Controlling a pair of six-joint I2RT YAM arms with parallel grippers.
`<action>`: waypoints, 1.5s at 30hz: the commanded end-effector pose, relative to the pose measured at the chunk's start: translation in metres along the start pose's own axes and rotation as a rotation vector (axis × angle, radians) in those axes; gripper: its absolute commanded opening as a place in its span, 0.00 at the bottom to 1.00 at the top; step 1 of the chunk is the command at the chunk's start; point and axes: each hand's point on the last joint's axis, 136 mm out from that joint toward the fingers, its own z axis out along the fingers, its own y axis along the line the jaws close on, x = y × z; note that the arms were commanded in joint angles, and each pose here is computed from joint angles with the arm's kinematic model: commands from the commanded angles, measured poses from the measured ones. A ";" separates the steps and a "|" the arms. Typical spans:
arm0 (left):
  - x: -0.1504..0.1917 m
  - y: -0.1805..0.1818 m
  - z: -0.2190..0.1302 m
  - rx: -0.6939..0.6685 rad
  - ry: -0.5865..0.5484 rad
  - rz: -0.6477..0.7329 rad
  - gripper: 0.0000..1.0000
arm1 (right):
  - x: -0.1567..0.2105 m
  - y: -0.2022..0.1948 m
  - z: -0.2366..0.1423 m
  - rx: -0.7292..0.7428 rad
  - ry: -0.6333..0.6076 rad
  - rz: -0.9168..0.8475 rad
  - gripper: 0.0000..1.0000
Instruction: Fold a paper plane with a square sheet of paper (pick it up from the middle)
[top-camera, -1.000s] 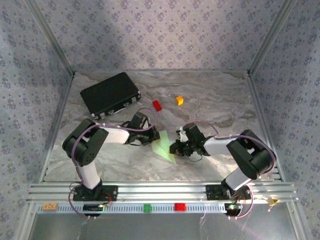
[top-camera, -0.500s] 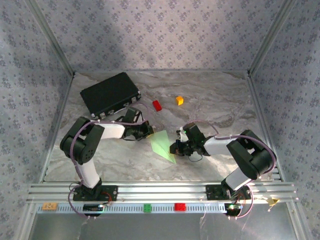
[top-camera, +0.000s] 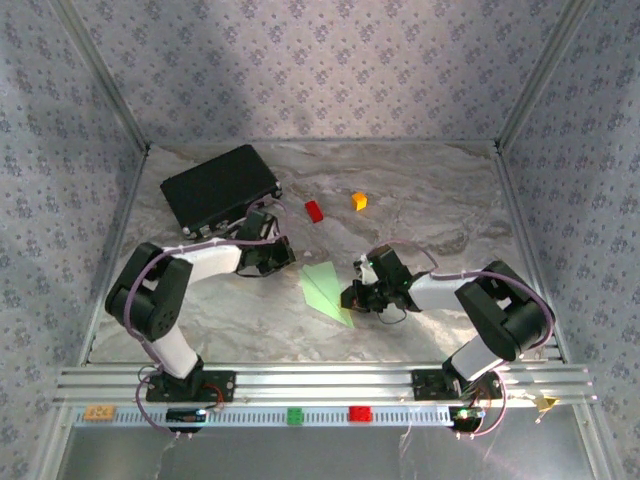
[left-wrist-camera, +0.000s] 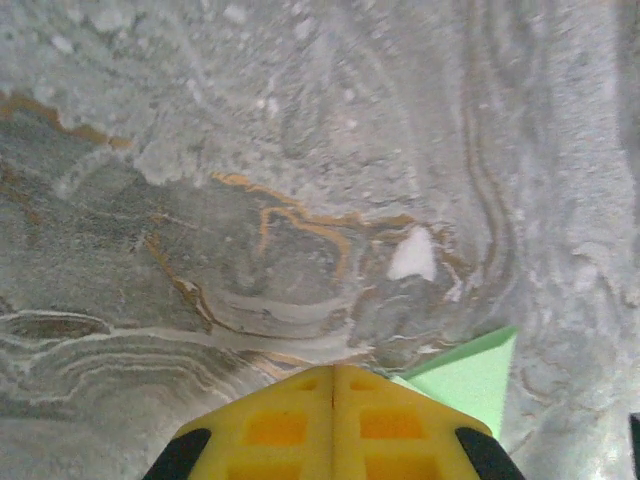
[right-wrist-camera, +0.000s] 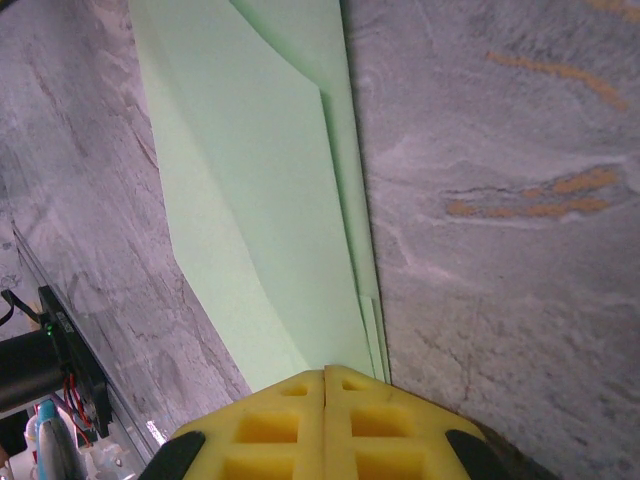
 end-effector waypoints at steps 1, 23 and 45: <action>0.007 -0.011 -0.013 0.014 -0.015 0.052 0.00 | 0.034 -0.043 -0.001 0.145 0.098 0.086 0.00; 0.096 -0.032 0.050 0.045 0.172 0.124 0.00 | 0.010 0.002 -0.018 0.015 -0.008 0.058 0.08; 0.097 -0.025 0.047 0.029 0.168 0.088 0.00 | 0.065 -0.004 -0.046 0.022 0.035 0.184 0.33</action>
